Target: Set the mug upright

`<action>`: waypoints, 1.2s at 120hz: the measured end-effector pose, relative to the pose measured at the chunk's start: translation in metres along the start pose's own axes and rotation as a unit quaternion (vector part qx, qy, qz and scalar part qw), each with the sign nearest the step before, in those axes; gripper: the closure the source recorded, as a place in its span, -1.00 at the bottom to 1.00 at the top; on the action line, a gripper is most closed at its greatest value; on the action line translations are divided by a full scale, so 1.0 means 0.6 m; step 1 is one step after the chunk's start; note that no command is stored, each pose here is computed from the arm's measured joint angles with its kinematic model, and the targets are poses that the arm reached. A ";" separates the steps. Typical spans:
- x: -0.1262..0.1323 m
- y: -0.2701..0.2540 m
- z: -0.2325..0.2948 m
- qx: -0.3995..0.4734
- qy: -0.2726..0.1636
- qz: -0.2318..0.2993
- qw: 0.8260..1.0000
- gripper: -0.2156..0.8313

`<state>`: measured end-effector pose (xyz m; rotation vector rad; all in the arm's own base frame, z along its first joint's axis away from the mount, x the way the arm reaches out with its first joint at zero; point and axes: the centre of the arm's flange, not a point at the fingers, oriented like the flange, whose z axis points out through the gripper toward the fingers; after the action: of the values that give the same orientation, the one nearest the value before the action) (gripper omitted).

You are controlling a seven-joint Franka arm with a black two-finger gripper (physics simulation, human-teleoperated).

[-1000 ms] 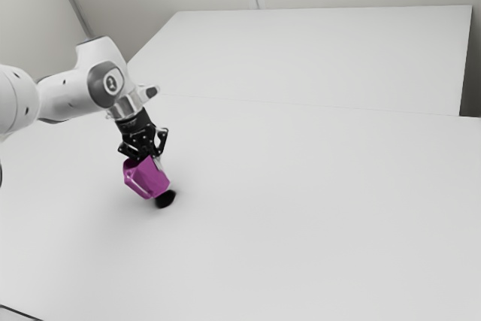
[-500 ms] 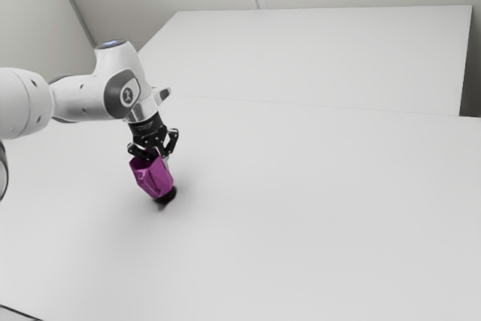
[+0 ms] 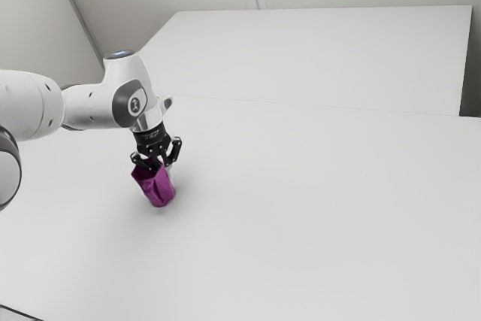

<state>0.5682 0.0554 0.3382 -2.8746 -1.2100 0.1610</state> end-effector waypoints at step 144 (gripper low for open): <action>-0.014 -0.002 -0.247 -0.036 0.071 0.088 0.993 -0.58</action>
<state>0.5765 0.0539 0.4862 -2.9928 -0.9578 -0.0859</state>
